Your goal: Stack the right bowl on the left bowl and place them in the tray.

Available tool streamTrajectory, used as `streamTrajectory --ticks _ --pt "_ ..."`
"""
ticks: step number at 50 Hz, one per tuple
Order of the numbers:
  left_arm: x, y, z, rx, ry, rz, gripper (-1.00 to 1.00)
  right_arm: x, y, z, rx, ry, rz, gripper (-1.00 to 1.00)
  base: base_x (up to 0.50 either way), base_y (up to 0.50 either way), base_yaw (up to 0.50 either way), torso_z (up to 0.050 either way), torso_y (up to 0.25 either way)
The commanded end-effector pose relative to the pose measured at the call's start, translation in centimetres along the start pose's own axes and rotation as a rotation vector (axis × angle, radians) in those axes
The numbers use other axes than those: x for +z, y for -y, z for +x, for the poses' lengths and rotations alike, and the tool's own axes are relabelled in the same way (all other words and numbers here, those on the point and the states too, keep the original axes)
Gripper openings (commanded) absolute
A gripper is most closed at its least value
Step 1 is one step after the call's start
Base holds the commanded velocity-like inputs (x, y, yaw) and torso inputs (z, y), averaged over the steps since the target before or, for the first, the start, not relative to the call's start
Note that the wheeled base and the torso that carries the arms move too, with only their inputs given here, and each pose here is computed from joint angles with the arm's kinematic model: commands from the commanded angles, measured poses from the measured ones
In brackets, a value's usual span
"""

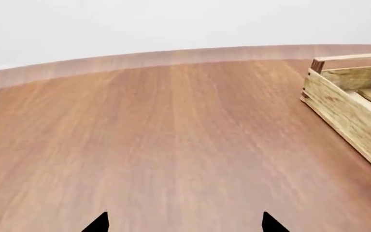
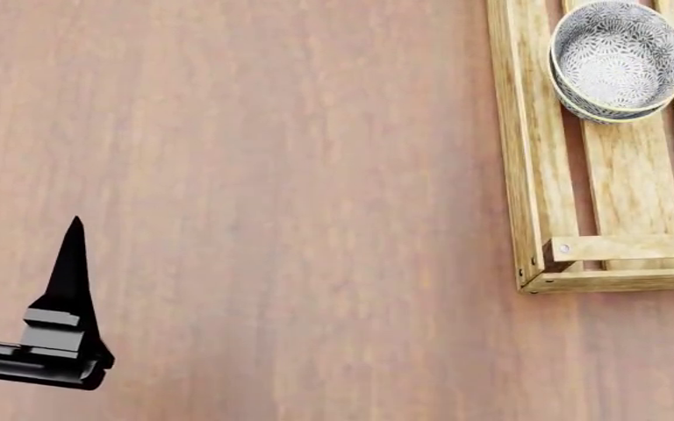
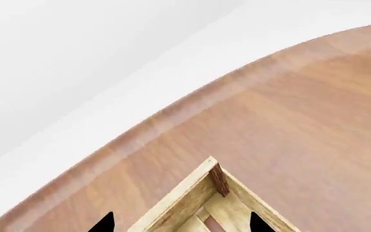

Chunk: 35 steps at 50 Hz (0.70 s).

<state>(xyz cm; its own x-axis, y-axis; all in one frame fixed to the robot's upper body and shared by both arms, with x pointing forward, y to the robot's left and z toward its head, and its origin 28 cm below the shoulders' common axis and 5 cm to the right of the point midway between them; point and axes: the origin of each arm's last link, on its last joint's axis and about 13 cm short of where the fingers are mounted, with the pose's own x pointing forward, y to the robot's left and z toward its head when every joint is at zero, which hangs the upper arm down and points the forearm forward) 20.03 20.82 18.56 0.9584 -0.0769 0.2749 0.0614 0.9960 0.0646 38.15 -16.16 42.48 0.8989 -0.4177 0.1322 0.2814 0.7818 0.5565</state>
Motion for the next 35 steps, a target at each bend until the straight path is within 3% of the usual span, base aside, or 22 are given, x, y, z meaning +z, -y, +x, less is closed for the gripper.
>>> streamTrajectory --ticks 1,2,6,7,22,35 --pt "1.1 -0.1 0.7 0.019 0.058 0.011 1.00 -10.2 3.6 -15.3 0.346 -0.084 -0.109 1.00 0.00 0.00 0.00 0.000 0.000" --pt "1.1 -0.1 0.7 0.020 0.061 0.013 1.00 -10.9 4.2 -16.1 0.319 -0.046 -0.130 1.00 0.00 0.00 0.00 0.000 0.000" --pt "1.1 0.0 0.8 0.020 0.065 0.016 1.00 -12.3 6.0 -19.3 0.556 0.195 -0.203 1.00 0.00 0.00 0.00 0.000 0.000" --pt "1.2 0.0 0.9 0.018 0.067 0.014 1.00 -12.4 6.3 -19.6 0.557 0.211 -0.202 1.00 0.00 0.00 0.00 0.000 0.000" --pt "1.2 0.3 1.0 0.018 0.083 0.036 1.00 -14.7 9.3 -23.3 0.572 0.285 -0.281 1.00 0.00 0.00 0.00 0.000 0.000" --pt "0.8 0.5 1.1 0.023 0.080 0.041 1.00 -15.8 10.2 -23.9 0.574 0.260 -0.312 1.00 0.00 0.00 0.00 0.000 0.000"
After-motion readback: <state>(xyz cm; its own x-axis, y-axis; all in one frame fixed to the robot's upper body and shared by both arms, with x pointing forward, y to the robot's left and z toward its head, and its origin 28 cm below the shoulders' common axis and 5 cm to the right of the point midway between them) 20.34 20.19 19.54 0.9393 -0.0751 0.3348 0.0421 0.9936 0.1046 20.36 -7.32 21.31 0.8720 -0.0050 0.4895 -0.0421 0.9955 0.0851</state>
